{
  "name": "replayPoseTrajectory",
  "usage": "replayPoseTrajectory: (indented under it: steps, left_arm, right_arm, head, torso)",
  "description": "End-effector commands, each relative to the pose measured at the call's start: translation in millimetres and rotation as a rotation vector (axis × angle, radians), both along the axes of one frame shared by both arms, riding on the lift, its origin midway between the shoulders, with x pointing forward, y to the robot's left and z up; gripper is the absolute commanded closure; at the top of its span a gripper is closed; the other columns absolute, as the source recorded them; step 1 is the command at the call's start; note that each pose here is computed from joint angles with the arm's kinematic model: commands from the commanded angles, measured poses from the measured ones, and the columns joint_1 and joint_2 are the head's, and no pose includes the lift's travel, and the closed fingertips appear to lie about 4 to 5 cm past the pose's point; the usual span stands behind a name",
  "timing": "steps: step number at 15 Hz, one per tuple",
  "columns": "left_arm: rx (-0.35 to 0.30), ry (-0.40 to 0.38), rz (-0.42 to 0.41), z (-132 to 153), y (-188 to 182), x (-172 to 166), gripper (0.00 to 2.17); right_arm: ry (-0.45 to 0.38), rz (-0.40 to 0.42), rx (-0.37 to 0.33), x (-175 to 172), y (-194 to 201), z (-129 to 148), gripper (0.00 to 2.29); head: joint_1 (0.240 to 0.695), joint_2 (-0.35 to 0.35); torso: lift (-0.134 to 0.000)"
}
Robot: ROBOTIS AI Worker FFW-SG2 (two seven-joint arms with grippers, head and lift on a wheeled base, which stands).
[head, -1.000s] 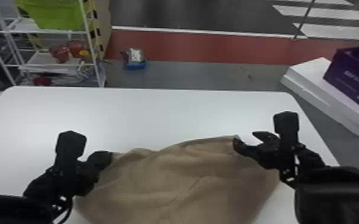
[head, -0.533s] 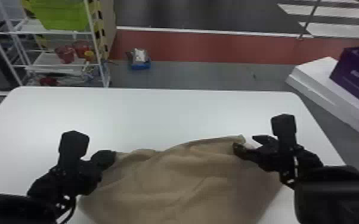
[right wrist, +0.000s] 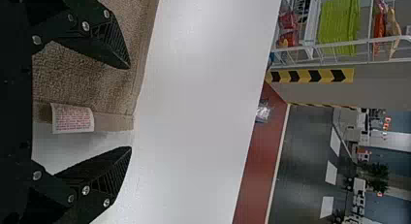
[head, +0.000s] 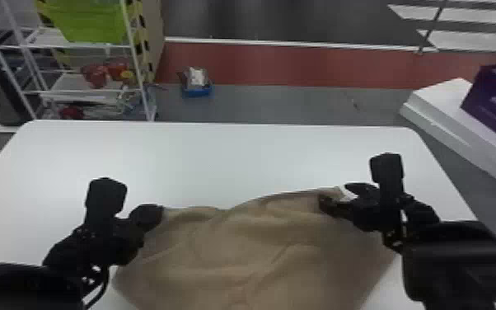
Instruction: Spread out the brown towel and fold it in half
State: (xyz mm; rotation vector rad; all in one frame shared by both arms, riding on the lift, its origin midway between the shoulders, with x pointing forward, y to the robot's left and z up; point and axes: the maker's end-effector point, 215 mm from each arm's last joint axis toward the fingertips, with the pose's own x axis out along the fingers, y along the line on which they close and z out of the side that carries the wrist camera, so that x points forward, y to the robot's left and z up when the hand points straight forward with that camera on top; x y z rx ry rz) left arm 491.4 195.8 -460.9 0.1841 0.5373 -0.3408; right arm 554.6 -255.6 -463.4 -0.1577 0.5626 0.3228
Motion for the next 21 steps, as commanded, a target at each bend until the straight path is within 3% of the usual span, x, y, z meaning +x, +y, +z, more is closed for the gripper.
replayPoseTrajectory:
  steps: [1, 3, 5, 6, 7, 9, 14, 18, 21]
  left_arm:
    - [0.003, -0.001, 0.002, 0, 3, 2, 1.62]
    - [0.003, -0.004, 0.003, 1, 3, 4, 1.62]
    - [0.004, -0.004, 0.003, 1, 3, 5, 1.62]
    - [0.005, -0.003, 0.003, 0, 4, 5, 1.62]
    - [0.005, -0.003, 0.003, 0, 4, 5, 1.62]
    - [0.003, -0.004, 0.004, 2, 4, 5, 1.62]
    - [-0.024, -0.052, 0.025, 32, 23, -4, 1.73]
    - [-0.050, -0.101, 0.085, 73, 53, -10, 1.73]
    - [-0.052, -0.093, 0.139, 93, 75, -21, 1.73]
  right_arm:
    - [0.011, 0.000, 0.001, 2, 0, -5, 0.34]
    - [0.015, 0.005, 0.004, 2, 1, -6, 0.37]
    - [0.020, 0.025, 0.012, 0, 6, -7, 0.70]
    - [0.021, 0.042, 0.021, 0, 10, -5, 1.10]
    - [0.021, 0.049, 0.026, -2, 12, -4, 1.35]
    - [-0.002, 0.065, 0.030, -8, 14, 7, 1.53]
    - [-0.120, 0.077, 0.086, -23, -7, 60, 1.54]
    - [-0.228, 0.051, 0.133, -34, -34, 119, 1.54]
    - [-0.307, 0.020, 0.156, -46, -59, 166, 1.54]
  head:
    - [0.695, -0.065]
    - [0.695, -0.060]
    - [0.695, -0.058]
    - [0.695, -0.057]
    - [0.695, -0.055]
    - [0.695, -0.047]
    - [0.695, -0.042]
    - [0.695, -0.043]
    - [0.695, -0.046]
  torso:
    - [-0.123]
    - [-0.123]
    - [-0.123]
    - [-0.123]
    - [-0.123]
    - [-0.123]
    - [-0.123]
    - [-0.123]
    - [-0.123]
